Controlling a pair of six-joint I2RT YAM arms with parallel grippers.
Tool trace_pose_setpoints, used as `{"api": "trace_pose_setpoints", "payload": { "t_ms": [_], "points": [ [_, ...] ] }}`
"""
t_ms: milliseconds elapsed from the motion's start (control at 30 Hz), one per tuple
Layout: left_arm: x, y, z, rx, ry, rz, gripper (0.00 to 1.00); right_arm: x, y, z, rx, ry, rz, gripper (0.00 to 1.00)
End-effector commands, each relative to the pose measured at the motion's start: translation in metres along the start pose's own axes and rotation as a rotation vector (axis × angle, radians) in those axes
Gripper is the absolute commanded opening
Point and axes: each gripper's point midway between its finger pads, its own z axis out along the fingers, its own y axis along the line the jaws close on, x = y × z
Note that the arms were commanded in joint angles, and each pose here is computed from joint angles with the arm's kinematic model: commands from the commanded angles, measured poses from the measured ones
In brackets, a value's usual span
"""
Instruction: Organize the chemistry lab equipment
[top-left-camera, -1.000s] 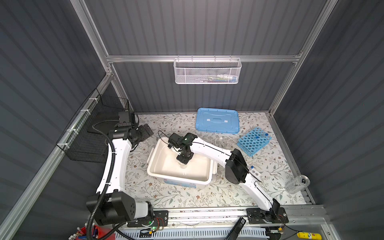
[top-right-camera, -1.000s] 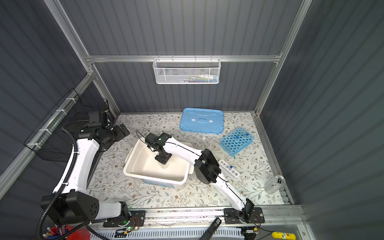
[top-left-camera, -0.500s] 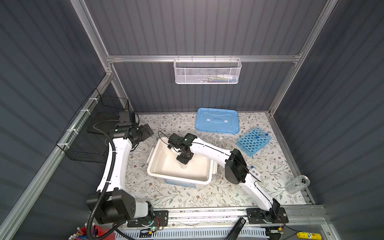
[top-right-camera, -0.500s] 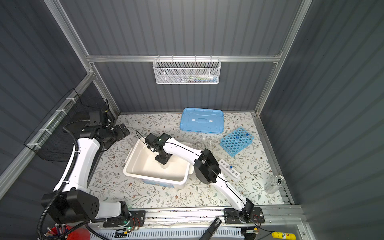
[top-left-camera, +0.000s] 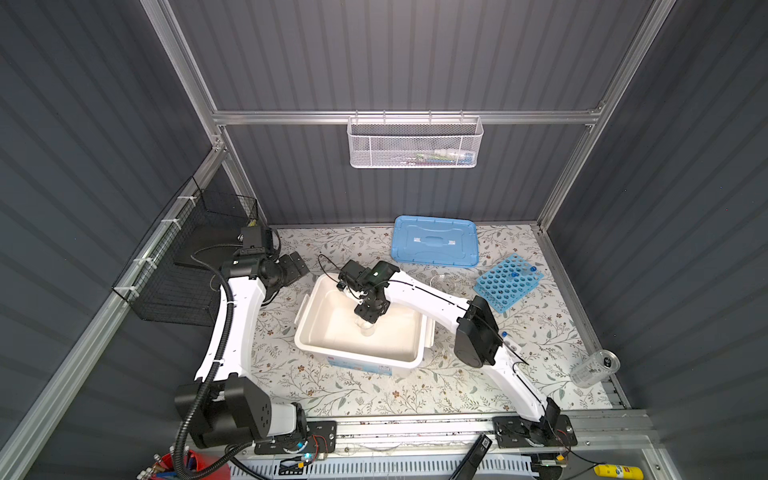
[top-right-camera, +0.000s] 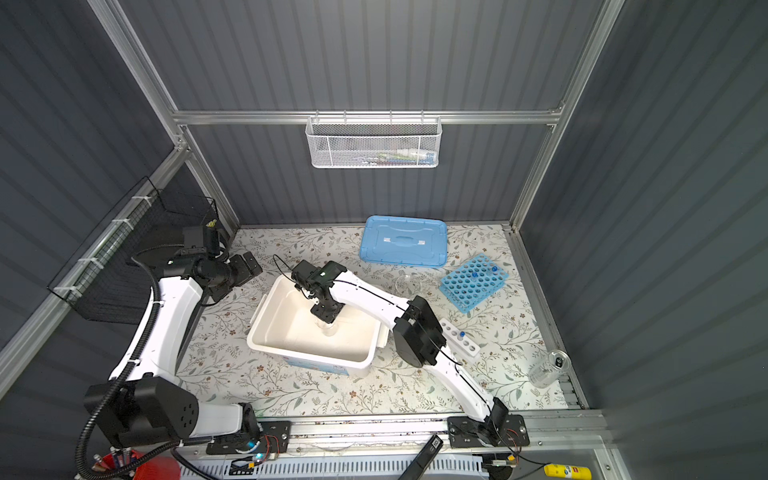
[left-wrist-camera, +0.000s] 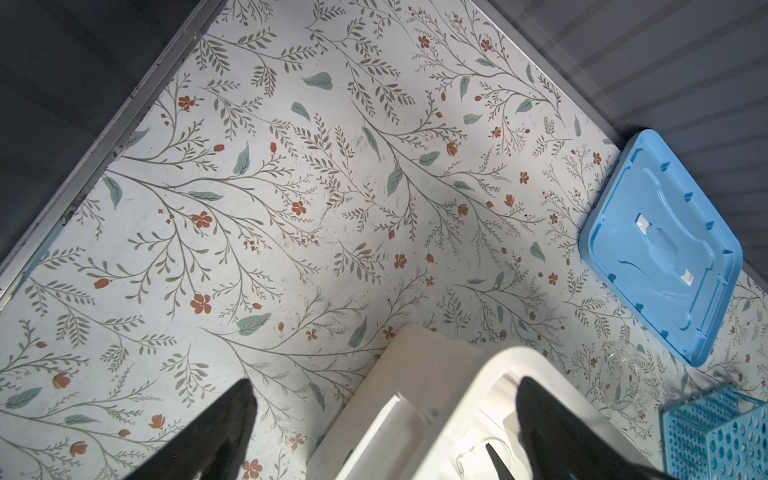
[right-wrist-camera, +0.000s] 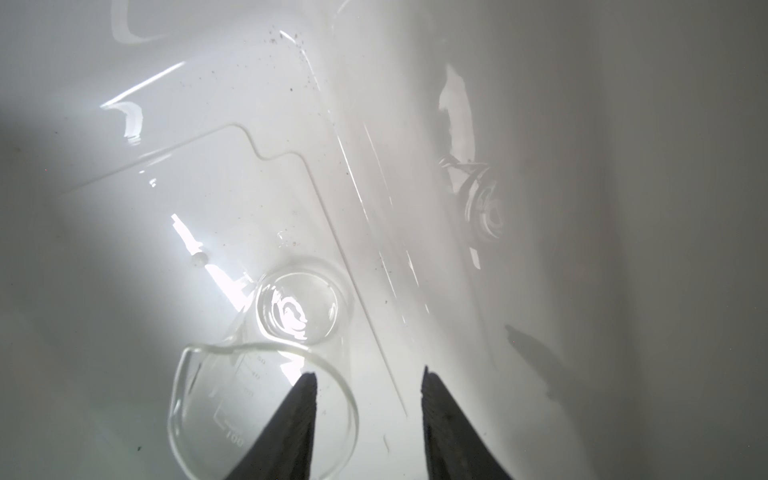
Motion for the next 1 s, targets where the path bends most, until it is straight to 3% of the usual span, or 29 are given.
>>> {"api": "trace_pose_setpoints", "payload": {
  "t_ms": [0, 267, 633, 833, 967],
  "points": [
    [0.001, 0.002, 0.002, 0.006, 0.005, 0.006, 0.98, -0.011, -0.012, -0.029, 0.022, -0.064, 0.015, 0.45],
    [0.004, 0.001, 0.004, 0.013, 0.012, 0.002, 0.98, -0.015, -0.016, -0.049, 0.033, -0.096, 0.041, 0.45],
    [0.012, 0.003, -0.009, 0.017, 0.021, -0.012, 0.98, -0.022, -0.035, -0.152, 0.060, -0.267, 0.160, 0.46],
    [0.044, 0.009, -0.026, 0.012, 0.125, -0.076, 0.98, -0.012, -0.063, -0.176, 0.039, -0.319, 0.270, 0.48],
    [0.083, 0.007, -0.027, 0.022, 0.313, -0.140, 0.94, 0.002, -0.099, -0.169, 0.051, -0.294, 0.346, 0.48]
  ]
}}
